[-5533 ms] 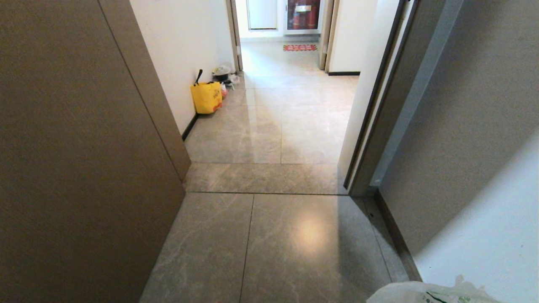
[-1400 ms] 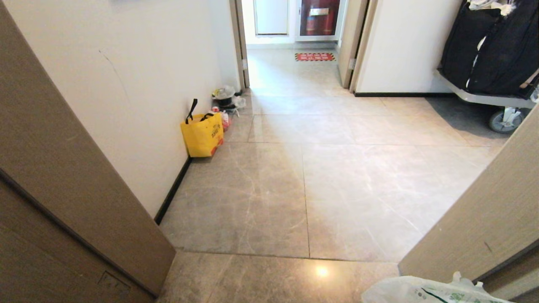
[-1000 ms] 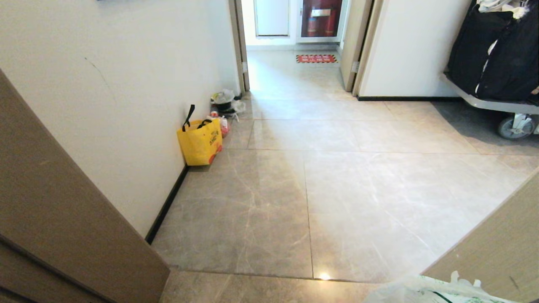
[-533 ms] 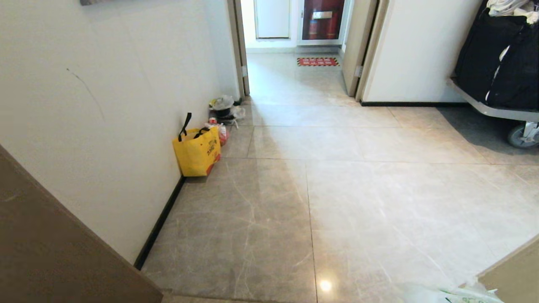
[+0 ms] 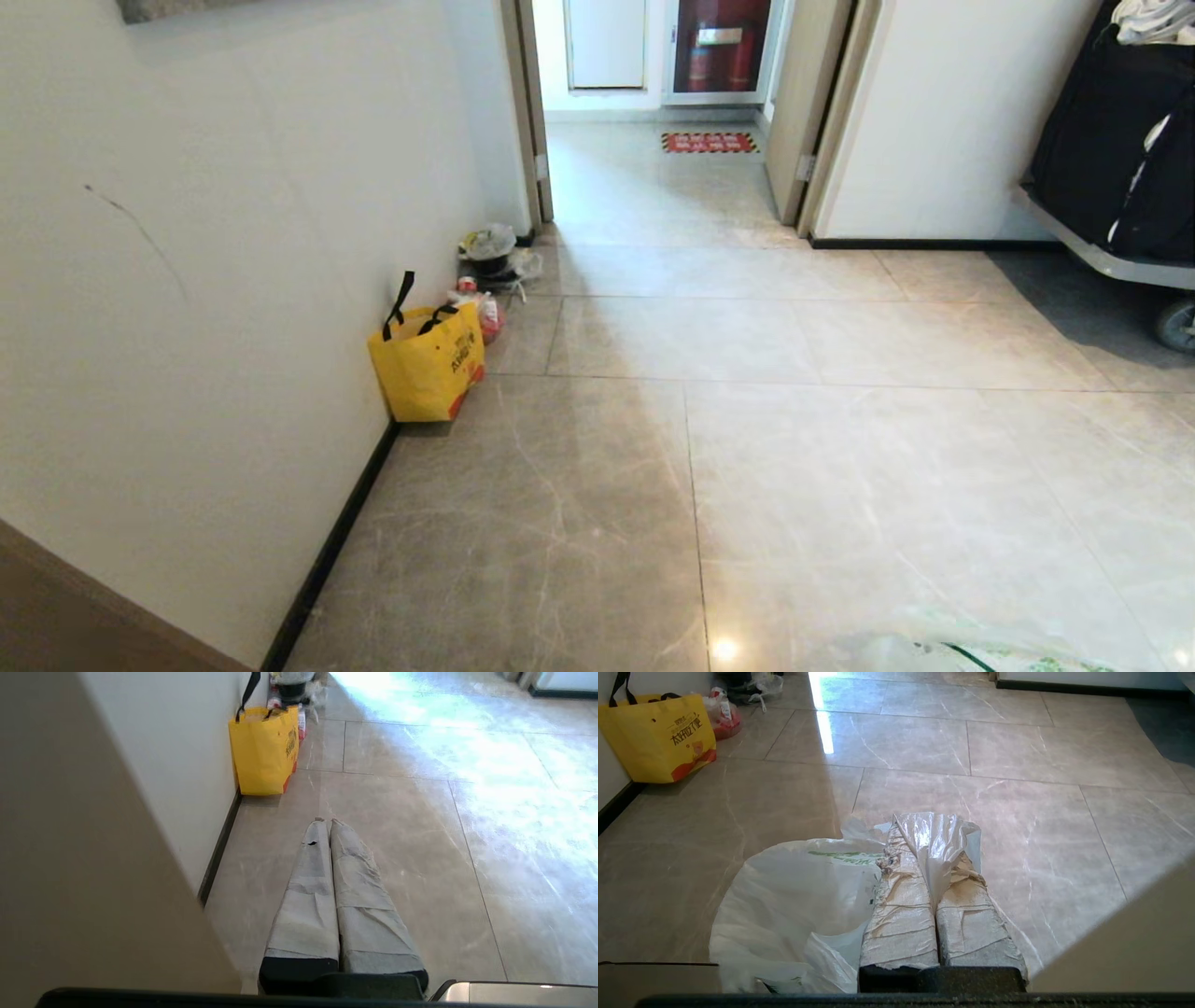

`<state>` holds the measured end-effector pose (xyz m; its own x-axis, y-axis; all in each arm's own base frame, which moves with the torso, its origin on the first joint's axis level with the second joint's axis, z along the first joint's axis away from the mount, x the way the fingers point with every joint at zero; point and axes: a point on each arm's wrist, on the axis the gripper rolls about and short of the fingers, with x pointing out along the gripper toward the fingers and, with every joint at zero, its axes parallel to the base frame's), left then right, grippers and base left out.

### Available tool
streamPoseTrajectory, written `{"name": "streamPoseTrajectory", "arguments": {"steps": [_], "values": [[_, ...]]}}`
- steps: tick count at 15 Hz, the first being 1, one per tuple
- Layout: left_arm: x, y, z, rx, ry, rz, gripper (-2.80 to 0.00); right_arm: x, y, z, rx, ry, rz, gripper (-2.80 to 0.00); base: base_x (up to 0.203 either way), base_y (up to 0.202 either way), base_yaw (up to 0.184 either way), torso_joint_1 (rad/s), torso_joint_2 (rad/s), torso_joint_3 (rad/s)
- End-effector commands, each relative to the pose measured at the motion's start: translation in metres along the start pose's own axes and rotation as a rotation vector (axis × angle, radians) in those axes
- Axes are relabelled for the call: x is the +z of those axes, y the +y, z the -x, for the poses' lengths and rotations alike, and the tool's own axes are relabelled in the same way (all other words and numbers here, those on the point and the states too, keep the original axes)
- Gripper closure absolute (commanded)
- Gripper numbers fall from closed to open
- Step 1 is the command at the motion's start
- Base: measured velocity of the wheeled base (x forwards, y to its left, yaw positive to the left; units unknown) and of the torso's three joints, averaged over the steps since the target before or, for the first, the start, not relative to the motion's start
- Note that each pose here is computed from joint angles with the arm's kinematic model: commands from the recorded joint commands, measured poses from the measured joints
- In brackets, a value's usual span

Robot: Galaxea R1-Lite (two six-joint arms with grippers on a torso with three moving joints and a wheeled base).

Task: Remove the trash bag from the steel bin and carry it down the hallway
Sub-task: Put the trash bag at the door

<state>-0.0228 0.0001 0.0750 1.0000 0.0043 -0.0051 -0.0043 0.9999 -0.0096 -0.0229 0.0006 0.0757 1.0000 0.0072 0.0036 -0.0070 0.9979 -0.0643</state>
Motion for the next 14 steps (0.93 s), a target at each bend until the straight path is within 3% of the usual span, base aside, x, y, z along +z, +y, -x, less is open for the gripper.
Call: {"name": "streamPoseTrajectory", "arguments": {"steps": [1, 14], "values": [[0.0001, 0.0000, 0.0000, 0.000, -0.001, 0.001, 0.00, 0.0001, 0.0000, -0.0001, 0.000, 0.001, 0.000, 0.00, 0.191, 0.000, 0.002, 0.006, 0.00, 0.002], [0.0002, 0.0000, 0.0000, 0.000, -0.002, 0.001, 0.00, 0.0001, 0.0000, -0.0001, 0.000, 0.001, 0.000, 0.00, 0.195, 0.000, 0.001, 0.001, 0.00, 0.003]]}}
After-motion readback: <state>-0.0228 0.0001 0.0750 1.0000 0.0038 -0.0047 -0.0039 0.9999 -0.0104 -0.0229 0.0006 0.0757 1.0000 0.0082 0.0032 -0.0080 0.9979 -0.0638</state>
